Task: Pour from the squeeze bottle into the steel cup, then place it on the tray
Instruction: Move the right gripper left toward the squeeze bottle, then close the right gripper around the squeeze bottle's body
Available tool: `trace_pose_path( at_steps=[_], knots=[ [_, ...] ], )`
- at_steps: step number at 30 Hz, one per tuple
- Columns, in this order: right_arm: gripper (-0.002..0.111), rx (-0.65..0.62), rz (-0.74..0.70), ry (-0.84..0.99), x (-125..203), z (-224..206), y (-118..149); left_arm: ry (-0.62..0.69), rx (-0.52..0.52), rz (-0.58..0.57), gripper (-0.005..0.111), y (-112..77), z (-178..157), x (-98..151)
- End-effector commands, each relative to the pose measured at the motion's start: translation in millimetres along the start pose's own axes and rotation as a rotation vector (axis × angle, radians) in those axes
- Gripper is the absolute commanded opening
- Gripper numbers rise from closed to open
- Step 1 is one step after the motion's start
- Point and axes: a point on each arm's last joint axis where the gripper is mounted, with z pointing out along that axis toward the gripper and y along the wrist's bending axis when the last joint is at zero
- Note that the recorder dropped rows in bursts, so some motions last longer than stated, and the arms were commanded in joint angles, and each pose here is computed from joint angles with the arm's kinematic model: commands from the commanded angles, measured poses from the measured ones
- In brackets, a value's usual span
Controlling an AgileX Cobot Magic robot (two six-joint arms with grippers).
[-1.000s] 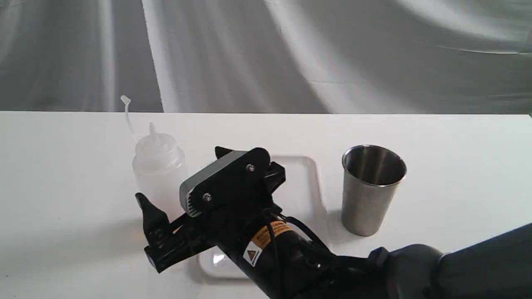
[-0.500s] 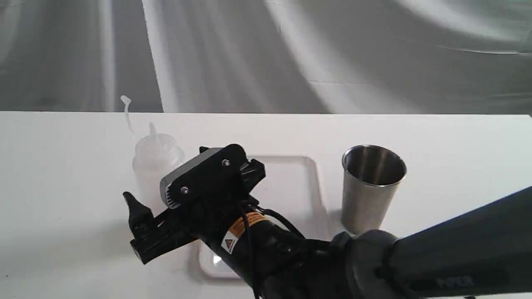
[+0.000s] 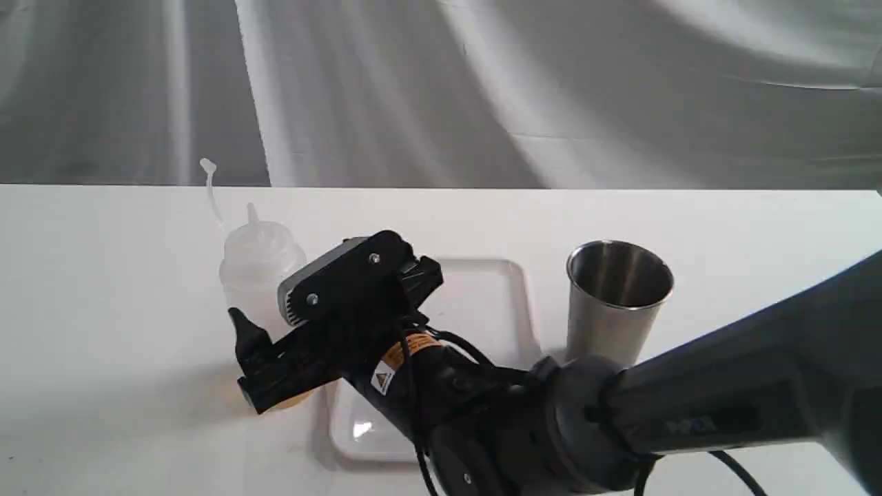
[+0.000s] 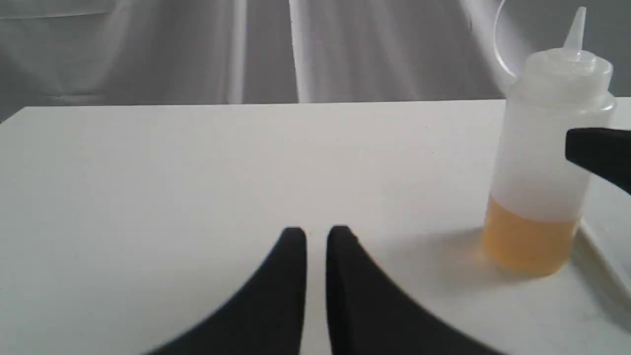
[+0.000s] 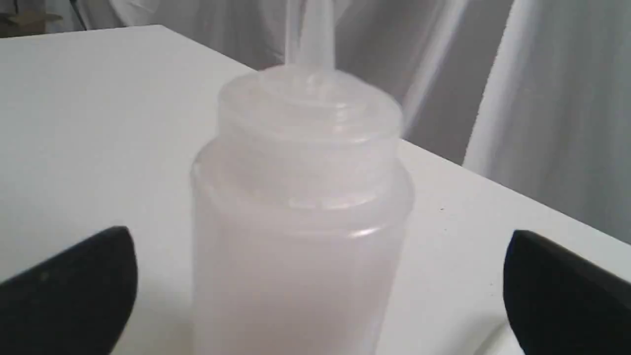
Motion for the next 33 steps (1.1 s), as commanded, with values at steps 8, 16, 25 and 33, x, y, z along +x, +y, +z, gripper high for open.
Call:
trace_pose_path(
  at_steps=[8, 16, 25, 33],
  knots=[
    [0.105, -0.036, -0.042, -0.015, 4.5, 20.6, 5.3, -0.007, 0.008, -0.005, 0.008, -0.5, 0.2, 0.6],
    [0.105, -0.032, -0.025, -0.029, 7.2, 45.3, 8.9, -0.007, 0.008, -0.003, 0.008, -0.5, 0.2, 0.6],
    [0.105, 0.012, 0.007, -0.041, 13.1, 60.6, 0.5, -0.007, 0.009, -0.005, 0.008, -0.5, 0.2, 0.6],
    [0.105, 0.022, 0.015, -0.031, 27.0, 64.6, -1.5, -0.007, 0.009, -0.005, 0.008, -0.5, 0.2, 0.6]
  ],
)
